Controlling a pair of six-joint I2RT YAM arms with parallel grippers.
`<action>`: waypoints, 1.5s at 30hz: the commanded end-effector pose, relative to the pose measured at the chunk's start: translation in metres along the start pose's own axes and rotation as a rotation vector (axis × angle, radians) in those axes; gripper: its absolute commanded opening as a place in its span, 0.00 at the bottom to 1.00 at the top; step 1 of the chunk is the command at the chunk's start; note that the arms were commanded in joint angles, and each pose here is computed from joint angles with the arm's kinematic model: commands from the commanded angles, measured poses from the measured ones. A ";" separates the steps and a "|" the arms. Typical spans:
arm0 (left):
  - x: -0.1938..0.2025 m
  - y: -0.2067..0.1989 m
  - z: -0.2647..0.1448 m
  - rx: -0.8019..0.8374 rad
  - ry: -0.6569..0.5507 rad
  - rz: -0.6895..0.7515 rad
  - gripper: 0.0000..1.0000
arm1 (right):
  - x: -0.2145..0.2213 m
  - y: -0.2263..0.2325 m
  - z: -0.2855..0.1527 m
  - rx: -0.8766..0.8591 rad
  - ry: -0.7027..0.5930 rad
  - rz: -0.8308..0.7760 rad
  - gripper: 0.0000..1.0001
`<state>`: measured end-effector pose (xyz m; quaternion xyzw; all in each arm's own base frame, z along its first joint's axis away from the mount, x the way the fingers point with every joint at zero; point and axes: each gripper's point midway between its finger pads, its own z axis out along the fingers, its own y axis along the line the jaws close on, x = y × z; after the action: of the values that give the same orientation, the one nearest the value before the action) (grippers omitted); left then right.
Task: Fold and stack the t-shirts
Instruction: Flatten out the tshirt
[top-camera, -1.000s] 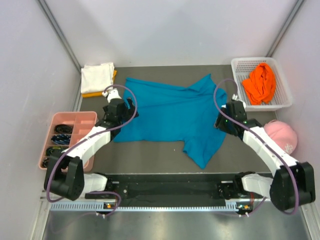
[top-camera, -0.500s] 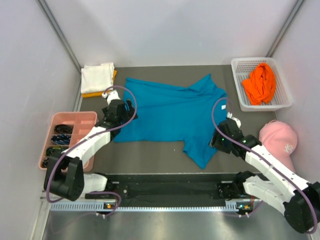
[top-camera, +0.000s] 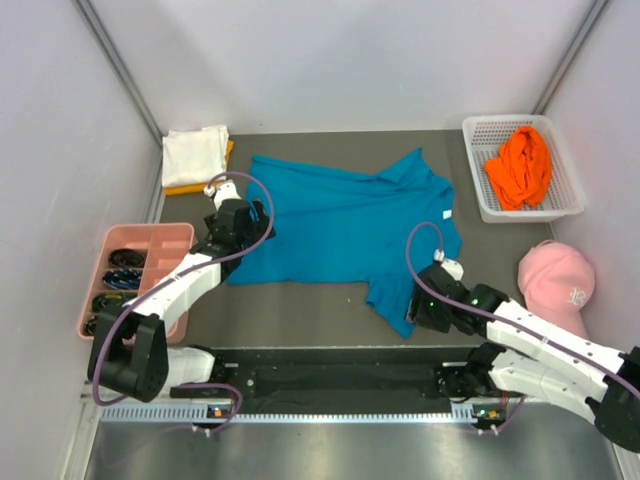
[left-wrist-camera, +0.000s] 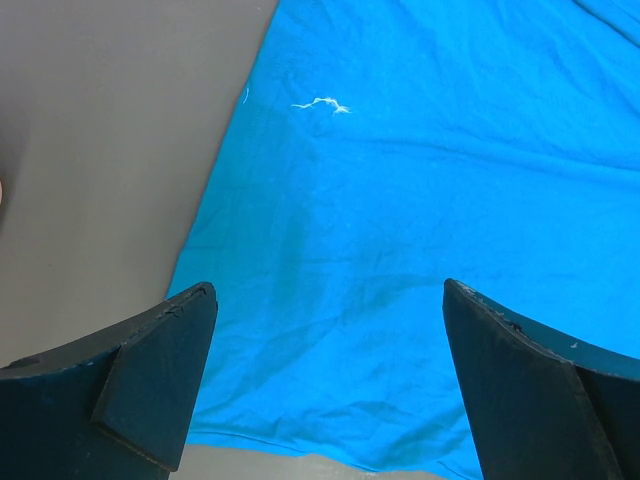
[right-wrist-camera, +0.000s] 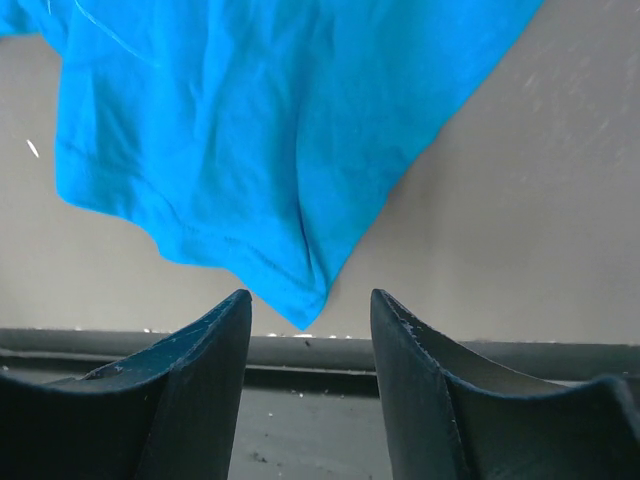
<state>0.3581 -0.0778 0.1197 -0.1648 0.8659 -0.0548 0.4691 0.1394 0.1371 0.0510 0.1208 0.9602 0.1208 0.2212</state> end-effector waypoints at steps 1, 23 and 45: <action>-0.008 0.003 -0.002 -0.012 -0.031 -0.007 0.99 | 0.013 0.001 0.003 0.017 0.012 0.016 0.51; -0.013 0.003 -0.004 -0.013 -0.040 -0.005 0.99 | 0.033 0.007 0.021 0.027 0.042 -0.003 0.45; -0.015 0.004 -0.002 -0.027 -0.044 0.002 0.99 | 0.036 0.004 0.030 0.056 0.051 -0.009 0.00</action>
<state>0.3578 -0.0744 0.1192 -0.1681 0.8652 -0.0460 0.4701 0.1252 0.1596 0.0153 0.1203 0.9682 0.1030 0.1936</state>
